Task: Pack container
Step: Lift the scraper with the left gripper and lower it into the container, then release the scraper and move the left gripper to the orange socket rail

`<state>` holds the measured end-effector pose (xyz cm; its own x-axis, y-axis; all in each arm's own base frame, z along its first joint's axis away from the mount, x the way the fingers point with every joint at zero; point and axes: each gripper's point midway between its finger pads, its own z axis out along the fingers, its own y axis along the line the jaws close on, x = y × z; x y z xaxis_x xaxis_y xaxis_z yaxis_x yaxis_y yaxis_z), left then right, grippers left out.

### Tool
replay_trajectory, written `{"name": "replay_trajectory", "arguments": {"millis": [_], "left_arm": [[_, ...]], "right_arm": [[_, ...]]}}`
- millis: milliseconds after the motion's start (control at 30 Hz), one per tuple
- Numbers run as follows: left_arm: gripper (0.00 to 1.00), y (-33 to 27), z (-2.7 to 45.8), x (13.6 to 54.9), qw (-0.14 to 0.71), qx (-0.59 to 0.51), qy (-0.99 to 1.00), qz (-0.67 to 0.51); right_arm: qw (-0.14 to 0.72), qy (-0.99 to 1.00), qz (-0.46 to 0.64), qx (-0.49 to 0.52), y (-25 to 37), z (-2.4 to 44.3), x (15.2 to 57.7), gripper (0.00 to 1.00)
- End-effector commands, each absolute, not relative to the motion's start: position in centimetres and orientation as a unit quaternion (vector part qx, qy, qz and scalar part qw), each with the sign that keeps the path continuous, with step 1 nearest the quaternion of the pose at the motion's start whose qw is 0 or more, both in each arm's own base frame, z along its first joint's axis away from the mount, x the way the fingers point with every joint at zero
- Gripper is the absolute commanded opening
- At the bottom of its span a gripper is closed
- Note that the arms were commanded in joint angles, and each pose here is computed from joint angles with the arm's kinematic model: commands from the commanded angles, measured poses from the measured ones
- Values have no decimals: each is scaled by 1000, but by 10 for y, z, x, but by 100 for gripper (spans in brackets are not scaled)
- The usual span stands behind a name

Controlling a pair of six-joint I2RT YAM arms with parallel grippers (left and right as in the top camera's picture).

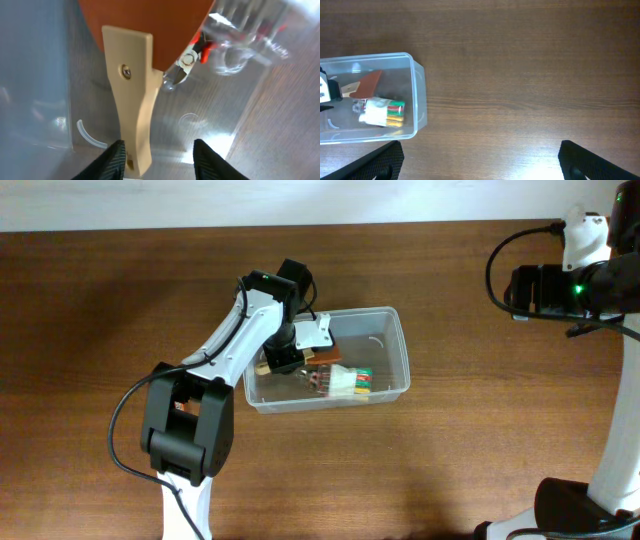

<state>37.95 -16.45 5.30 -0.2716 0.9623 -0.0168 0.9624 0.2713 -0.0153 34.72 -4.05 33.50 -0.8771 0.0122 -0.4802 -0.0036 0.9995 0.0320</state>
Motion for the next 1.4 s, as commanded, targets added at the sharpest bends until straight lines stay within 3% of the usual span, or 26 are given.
{"name": "replay_trajectory", "arguments": {"millis": [0,133,333,400,467,767,967,1200,1367], "left_arm": [[47,-164,54,377,-5,605,796,-17],[50,-167,82,385,29,576,817,-8],[56,-150,163,398,102,517,847,62],[69,-140,195,399,139,478,863,83],[99,-125,222,396,169,429,882,97],[99,-8,276,336,169,161,970,67],[99,44,254,306,151,29,988,28],[99,32,151,273,74,-3,996,-40],[99,24,106,271,70,-26,995,-65]], "right_arm": [[249,968,19,3,-42,334,349,99],[255,967,18,3,-42,335,352,99],[260,965,17,2,-42,337,354,98],[260,965,17,2,-42,336,354,99],[260,966,17,2,-42,336,354,99],[259,966,17,3,-42,336,353,99],[257,966,17,3,-42,336,353,99],[258,966,18,3,-42,336,353,99],[258,966,18,3,-42,336,353,99]]}}
